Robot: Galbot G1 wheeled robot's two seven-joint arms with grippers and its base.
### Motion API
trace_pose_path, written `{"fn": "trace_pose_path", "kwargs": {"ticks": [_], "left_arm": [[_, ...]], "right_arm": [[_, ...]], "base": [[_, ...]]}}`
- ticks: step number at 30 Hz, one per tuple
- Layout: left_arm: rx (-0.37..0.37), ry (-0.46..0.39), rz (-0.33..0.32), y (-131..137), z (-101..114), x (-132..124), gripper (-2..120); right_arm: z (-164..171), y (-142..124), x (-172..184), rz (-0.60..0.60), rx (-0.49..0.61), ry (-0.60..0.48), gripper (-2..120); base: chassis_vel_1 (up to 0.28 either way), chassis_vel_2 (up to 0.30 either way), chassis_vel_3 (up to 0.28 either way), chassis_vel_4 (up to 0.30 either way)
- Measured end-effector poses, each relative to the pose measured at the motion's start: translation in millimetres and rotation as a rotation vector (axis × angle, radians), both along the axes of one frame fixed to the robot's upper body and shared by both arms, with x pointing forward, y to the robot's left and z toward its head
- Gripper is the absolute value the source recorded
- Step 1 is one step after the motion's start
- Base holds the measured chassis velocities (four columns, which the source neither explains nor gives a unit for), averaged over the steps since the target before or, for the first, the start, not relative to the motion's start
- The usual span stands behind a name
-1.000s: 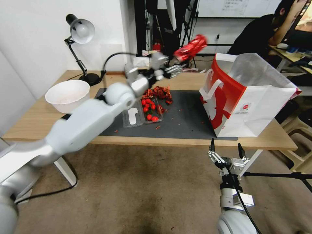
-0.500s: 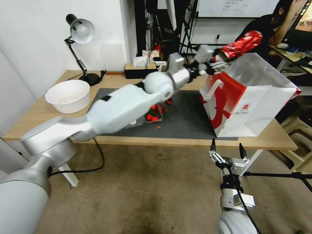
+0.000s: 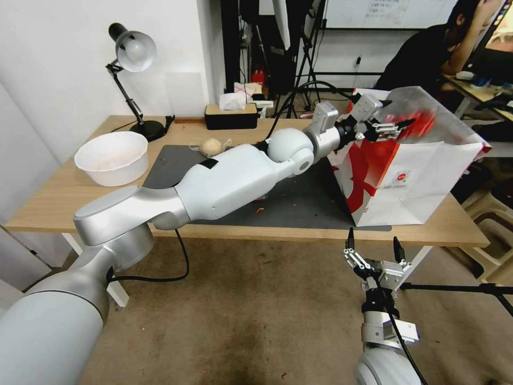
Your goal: Pick up the trash from the table and place it into the takeout bag.
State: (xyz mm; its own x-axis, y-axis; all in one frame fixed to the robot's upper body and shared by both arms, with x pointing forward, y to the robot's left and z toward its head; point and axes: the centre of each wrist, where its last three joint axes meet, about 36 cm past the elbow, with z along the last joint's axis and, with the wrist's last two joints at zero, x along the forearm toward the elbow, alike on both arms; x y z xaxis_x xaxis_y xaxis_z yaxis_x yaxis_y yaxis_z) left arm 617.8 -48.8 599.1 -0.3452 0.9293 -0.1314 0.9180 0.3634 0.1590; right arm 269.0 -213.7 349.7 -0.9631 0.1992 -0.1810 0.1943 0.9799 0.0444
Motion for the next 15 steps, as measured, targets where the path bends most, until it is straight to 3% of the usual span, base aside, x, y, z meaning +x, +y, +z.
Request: {"fn": "trace_pose_path", "kwargs": {"ticks": [5,15], "left_arm": [[0.011,0.006,0.049,-1,-1,2,99],[-0.042,0.004,0.113,18,17,5,100]], "right_arm": [[1,0,-1,-0.001,0.001,-0.003,100],[2,0,1,-0.001,0.002,-0.007,100]], "base": [[0.000,0.000,0.000,0.000],[0.000,0.000,0.000,0.000]]}}
